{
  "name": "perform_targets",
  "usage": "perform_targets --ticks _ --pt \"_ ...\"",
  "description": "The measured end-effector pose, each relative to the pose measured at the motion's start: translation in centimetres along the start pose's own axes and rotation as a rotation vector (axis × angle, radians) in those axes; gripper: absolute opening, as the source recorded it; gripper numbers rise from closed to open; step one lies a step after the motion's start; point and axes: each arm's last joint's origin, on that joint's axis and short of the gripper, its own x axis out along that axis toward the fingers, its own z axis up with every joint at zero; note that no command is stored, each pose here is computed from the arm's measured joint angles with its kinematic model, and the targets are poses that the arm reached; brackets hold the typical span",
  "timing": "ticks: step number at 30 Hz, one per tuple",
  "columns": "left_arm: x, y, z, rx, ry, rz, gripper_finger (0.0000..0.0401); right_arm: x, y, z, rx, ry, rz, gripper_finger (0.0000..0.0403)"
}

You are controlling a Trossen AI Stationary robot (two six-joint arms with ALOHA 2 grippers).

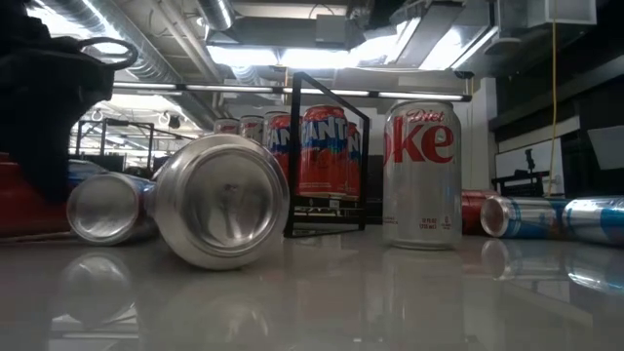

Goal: Pick and place cans onto a shelf
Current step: Put the top red soda can on the shelf and align with the other red soda can

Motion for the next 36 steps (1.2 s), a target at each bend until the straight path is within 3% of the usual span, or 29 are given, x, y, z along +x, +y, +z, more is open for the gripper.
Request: perform_targets --ticks 19,36 --pt "-0.2 0.3 1.0 -0.043 -0.304 -0.028 0.0279 0.0 -0.1 0.2 0.001 -0.021 -0.005 0.039" --pt "-0.5 0.1 4.5 -0.035 -0.879 -0.068 0.0279 -0.1 -0.2 1.0 0.003 -0.102 -0.022 0.039"
